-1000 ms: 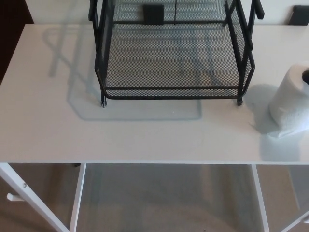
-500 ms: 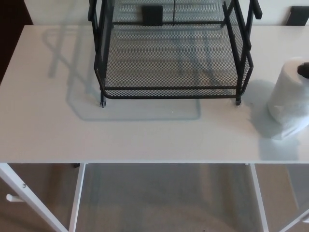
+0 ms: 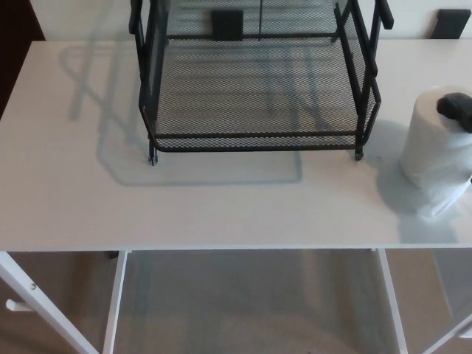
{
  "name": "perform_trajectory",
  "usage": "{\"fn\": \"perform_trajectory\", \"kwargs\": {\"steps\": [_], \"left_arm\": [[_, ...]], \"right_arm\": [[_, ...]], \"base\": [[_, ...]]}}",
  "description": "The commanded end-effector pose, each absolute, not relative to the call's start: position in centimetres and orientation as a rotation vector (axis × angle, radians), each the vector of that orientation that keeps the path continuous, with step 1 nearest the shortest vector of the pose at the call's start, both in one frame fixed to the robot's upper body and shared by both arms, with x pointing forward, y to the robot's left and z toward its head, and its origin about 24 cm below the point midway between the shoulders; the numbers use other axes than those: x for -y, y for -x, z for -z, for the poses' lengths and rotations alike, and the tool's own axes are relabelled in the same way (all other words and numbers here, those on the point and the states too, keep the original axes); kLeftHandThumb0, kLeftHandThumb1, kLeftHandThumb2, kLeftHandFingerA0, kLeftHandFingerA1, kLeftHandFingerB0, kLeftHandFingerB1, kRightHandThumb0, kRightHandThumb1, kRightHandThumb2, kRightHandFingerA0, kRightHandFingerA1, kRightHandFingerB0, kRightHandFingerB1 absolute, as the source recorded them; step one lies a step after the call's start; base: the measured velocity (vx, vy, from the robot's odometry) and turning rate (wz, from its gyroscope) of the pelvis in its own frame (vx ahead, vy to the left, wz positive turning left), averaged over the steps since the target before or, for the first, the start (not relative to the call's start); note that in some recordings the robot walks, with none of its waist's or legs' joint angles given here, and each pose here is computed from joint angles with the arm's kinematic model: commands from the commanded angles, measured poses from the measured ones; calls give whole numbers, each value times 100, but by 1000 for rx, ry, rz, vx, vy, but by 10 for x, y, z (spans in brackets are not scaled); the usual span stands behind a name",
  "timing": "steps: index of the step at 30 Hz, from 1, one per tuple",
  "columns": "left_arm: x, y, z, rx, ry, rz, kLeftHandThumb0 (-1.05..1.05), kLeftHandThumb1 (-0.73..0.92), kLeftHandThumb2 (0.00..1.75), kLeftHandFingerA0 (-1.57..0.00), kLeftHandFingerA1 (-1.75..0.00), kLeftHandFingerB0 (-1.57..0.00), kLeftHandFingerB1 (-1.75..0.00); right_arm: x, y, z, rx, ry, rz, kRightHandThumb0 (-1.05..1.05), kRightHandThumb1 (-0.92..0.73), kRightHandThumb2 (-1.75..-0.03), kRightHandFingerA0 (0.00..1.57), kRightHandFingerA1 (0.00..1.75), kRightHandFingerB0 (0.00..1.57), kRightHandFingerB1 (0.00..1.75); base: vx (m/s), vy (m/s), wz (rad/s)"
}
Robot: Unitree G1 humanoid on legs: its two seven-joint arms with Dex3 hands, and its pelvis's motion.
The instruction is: The robot walks towards a desk on which a file tray is kept in the middle and a toilet paper roll is kept on its right. The robot uses its right hand to hook on finger in the gap of the roll and grabs it, lifts it and places it on the tray.
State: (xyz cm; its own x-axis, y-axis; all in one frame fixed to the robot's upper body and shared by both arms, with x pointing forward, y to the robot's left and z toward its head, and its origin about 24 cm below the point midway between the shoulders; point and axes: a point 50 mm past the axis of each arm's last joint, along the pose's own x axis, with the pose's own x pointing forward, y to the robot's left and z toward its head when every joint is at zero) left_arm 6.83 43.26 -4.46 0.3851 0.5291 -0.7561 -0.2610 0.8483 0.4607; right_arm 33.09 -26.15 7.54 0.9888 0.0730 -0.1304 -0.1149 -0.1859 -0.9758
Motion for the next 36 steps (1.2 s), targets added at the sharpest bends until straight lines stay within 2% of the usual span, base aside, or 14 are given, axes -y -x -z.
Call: {"fn": "perform_trajectory", "kwargs": {"steps": [1, 2, 4, 8, 10, 11, 12, 13, 20, 23, 24, 27, 28, 36], "left_arm": [[-441, -52, 37, -1095, -275, -567, -72, 66, 95, -38, -69, -16, -58], [-442, -52, 37, -1102, -283, -567, -71, 83, 65, -54, -85, -16, -56], [-441, -54, 38, -1099, -269, -578, -71, 66, 94, -35, -68, -17, -58], [-440, -58, 38, -1086, -270, -569, -71, 82, 64, -51, -75, -16, -57], [-441, -58, 38, -1090, -289, -558, -74, 66, 97, -50, -73, -18, -60], [-441, -58, 38, -1093, -288, -560, -73, 83, 65, -61, -77, -16, -58], [-441, -57, 38, -1094, -285, -566, -73, 66, 97, -51, -75, -18, -60], [-441, -57, 38, -1096, -283, -570, -72, 83, 64, -54, -73, -15, -58], [-441, -54, 40, -1107, -281, -578, -72, 82, 64, -51, -70, -16, -57], [-441, -51, 39, -1108, -313, -555, -75, 66, 100, -52, -75, -18, -60], [-441, -51, 39, -1109, -319, -555, -75, 82, 65, -63, -81, -17, -61], [-441, -51, 39, -1111, -292, -573, -73, 82, 64, -48, -75, -17, -57], [-441, -49, 39, -1109, -276, -585, -74, 65, 96, -41, -70, -17, -59], [-441, -50, 39, -1109, -306, -561, -73, 67, 98, -44, -71, -16, -58]], "right_arm": [[243, -308, -28, -87, 1725, -391, -33, -60, -58, 83, 154, 90, 55], [243, -308, -27, -90, 1721, -392, -32, -61, -58, 85, 150, 90, 54], [246, -307, -28, -79, 1711, -377, -30, -61, -58, 87, 149, 92, 53], [249, -305, -32, -74, 1708, -381, -29, -62, -58, 86, 151, 91, 53], [249, -303, -33, -64, 1708, -379, -30, -61, -58, 87, 148, 91, 53], [249, -303, -34, -59, 1714, -380, -30, -63, -59, 88, 148, 92, 54], [249, -302, -34, -52, 1711, -383, -28, -62, -62, 87, 150, 92, 56], [251, -301, -34, -50, 1710, -384, -26, -68, -60, 88, 144, 92, 60], [261, -299, -41, -53, 1734, -367, -33, -59, -58, 85, 153, 89, 53], [267, -300, -48, -55, 1739, -347, -29, -63, -63, 80, 158, 90, 65], [269, -300, -50, -66, 1743, -335, -31, -65, -59, 82, 154, 88, 59], [277, -302, -56, -91, 1743, -313, -29, -63, -59, 84, 149, 89, 62], [279, -303, -59, -99, 1742, -312, -31, -63, -58, 85, 147, 89, 62], [280, -309, -73, -77, 1716, -275, -37, -64, -59, 85, 151, 89, 57]], "base": [[0, 0, 0], [0, 0, 0], [0, 0, 0], [0, 0, 0], [0, 0, 0], [0, 0, 0], [0, 0, 0], [0, 0, 0], [0, 0, 0], [0, 0, 0], [0, 0, 0], [0, 0, 0], [0, 0, 0], [0, 0, 0]]}}
